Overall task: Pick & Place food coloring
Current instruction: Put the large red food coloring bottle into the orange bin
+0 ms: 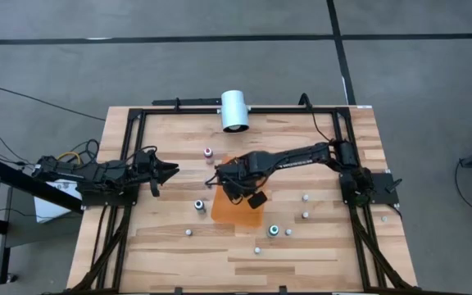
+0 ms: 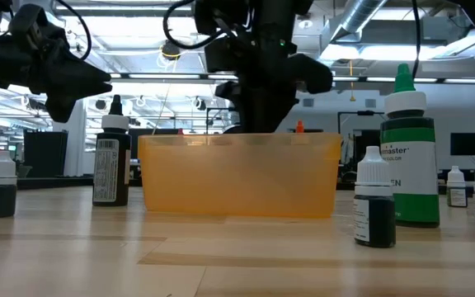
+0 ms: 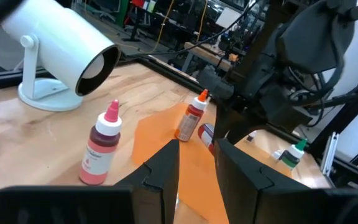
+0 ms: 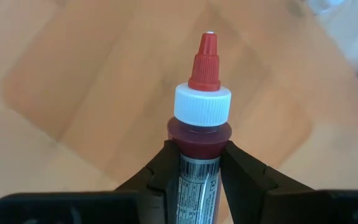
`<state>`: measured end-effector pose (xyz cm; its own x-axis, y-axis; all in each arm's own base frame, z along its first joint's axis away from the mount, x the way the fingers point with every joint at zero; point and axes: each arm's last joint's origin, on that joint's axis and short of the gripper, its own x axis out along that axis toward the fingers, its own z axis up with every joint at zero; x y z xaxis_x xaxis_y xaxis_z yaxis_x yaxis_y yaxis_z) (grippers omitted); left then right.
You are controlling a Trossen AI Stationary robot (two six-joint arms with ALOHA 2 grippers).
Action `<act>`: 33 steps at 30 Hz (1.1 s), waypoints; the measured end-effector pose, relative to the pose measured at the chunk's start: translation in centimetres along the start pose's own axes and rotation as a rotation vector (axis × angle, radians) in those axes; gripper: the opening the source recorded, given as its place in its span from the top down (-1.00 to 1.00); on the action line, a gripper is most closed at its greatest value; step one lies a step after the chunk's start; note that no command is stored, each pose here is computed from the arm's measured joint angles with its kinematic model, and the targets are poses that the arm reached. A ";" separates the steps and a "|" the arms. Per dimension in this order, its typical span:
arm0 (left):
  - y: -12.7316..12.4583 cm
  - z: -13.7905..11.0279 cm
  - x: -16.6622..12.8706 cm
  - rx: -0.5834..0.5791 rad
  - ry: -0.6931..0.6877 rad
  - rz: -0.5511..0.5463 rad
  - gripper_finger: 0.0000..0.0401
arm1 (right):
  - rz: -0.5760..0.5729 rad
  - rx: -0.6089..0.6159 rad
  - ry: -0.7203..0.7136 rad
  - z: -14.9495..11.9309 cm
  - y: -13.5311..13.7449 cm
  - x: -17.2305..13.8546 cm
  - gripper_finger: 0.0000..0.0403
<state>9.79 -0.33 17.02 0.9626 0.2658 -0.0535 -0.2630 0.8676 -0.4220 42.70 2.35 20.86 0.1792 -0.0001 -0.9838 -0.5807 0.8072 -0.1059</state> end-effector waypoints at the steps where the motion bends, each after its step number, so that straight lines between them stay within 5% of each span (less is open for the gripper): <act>1: 0.0 0.0 0.0 -0.009 0.000 0.000 0.54 | 0.013 0.010 -0.004 -0.1 -0.1 0.0 0.54; 12: 0.0 0.1 0.0 -0.052 -0.010 -0.005 0.54 | 0.083 0.073 -0.057 -0.9 -1.3 0.0 0.52; 33: -0.6 1.2 -0.1 -0.089 -0.122 -0.057 0.54 | 0.172 0.286 -0.411 -3.0 -5.8 -4.1 0.51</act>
<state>9.77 -0.31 18.38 0.9591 0.2712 0.0813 -0.1961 0.8436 -0.4999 42.95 -4.09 25.05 0.4301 0.3321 -0.8395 -0.4000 0.9037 0.1525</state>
